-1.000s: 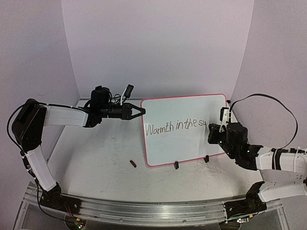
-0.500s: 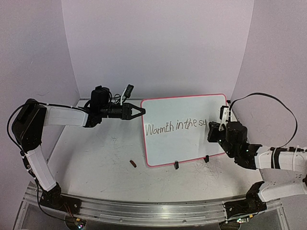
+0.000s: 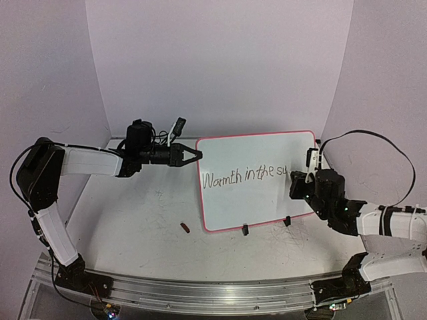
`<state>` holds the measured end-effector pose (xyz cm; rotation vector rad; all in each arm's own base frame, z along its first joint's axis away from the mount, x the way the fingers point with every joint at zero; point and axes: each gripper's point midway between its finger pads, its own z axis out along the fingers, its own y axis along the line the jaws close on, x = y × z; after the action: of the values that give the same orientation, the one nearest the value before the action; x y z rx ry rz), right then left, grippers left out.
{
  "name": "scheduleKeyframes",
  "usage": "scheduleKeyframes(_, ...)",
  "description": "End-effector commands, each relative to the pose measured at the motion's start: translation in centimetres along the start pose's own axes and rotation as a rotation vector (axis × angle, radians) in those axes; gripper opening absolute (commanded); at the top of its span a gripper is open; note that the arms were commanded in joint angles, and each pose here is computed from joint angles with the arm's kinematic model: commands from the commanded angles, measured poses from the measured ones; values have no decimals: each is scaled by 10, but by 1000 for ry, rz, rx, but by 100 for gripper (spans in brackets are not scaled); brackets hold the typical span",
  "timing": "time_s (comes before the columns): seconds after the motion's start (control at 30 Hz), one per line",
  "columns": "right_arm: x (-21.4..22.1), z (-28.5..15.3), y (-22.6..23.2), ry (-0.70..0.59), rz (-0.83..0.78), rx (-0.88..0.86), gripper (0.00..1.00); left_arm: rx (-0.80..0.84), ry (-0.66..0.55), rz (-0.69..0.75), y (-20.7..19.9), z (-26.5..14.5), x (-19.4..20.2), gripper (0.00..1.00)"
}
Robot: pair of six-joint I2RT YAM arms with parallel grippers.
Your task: Write a sentence on the whiteboard
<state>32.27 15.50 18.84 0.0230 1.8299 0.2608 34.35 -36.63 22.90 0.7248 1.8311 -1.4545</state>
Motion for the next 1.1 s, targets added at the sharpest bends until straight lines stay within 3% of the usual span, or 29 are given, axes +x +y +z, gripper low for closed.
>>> scheduleKeyframes(0.0, 7, -4, -3, 27, 21, -5, 0, 15, 38, 16, -12, 8, 9, 0)
scheduleKeyframes(0.37, 15, -4, -9, 64, 32, 30, 0, 17, 39, 14, -13, 8, 9, 0)
scheduleKeyframes(0.7, -25, -19, 0, -60, 55, -36, 0, 17, 41, 12, -12, 9, 10, 0)
scheduleKeyframes(1.07, -38, -3, 0, -84, 23, -7, 0, 18, 35, 20, -15, 7, 8, 0)
